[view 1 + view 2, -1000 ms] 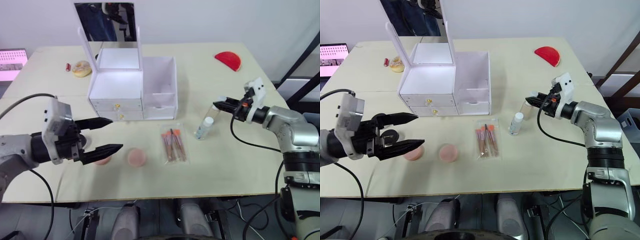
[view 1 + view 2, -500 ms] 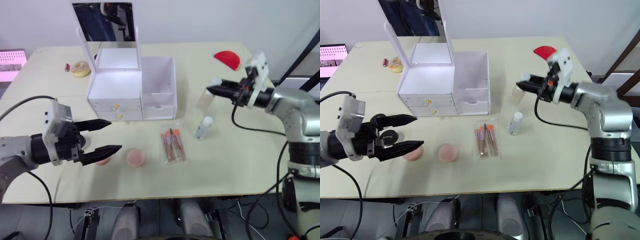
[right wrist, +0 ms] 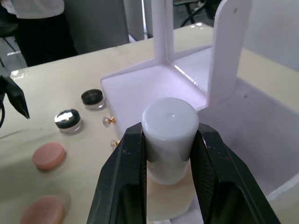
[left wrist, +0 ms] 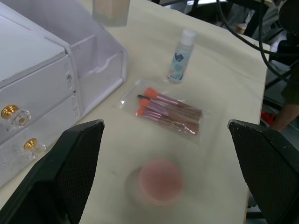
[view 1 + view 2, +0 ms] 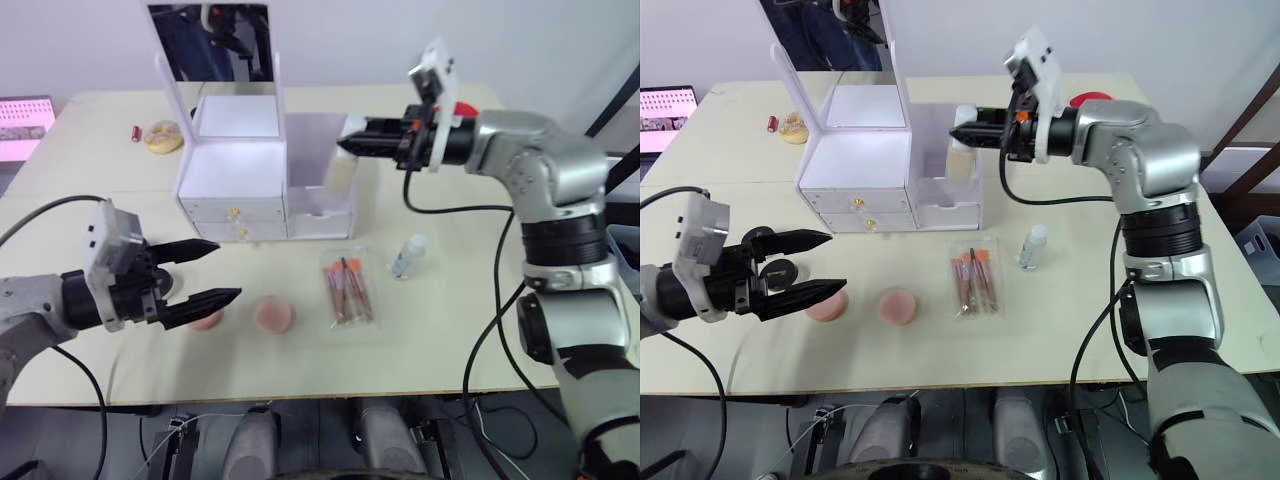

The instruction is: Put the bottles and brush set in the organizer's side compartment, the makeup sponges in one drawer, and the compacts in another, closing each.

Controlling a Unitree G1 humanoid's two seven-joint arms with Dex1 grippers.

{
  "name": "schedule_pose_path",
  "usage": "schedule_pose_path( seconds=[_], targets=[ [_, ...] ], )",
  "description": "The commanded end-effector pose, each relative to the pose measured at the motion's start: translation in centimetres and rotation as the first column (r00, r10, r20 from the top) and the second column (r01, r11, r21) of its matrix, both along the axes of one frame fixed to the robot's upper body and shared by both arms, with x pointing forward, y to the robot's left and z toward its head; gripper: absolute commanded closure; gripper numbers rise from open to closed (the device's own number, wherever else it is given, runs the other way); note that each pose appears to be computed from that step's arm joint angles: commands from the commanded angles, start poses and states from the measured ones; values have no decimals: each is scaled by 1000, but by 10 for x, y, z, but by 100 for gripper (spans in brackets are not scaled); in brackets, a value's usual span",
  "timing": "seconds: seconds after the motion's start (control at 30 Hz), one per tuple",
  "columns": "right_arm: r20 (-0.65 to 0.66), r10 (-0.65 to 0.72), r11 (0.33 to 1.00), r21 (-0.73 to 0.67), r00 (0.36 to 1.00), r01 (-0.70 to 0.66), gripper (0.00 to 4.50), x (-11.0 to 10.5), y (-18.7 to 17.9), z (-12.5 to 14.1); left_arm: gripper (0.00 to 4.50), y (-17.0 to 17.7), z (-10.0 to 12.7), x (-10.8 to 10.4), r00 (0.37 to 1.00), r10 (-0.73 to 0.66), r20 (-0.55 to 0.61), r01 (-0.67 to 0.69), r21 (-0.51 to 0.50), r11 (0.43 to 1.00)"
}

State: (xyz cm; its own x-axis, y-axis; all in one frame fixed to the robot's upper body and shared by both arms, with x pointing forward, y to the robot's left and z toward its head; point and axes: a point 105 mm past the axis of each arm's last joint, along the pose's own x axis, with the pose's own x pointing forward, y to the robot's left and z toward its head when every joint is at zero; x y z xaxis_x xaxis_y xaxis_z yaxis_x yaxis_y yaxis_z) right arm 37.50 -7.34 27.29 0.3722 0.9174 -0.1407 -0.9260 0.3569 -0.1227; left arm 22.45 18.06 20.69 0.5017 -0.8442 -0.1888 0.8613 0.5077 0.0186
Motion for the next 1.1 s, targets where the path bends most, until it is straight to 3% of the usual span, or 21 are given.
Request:
schedule_pose_path(
  seconds=[0.03, 0.43, 1.1],
  targets=[
    [86, 56, 998, -33, 995, -54, 373, 6, 7, 8, 0, -2, 8, -2, 999, -4, 46, 4, 3, 1000],
    [94, 121, 983, -149, 988, -106, 373, 31, 21, -26, 0, -1, 13, -5, 998, 24, 63, -24, 5, 1000],
    [29, 43, 977, -209, 999, -36, 373, 47, 10, -56, 0, -4, 27, -4, 993, 46, 107, -45, -11, 999]
  ],
)
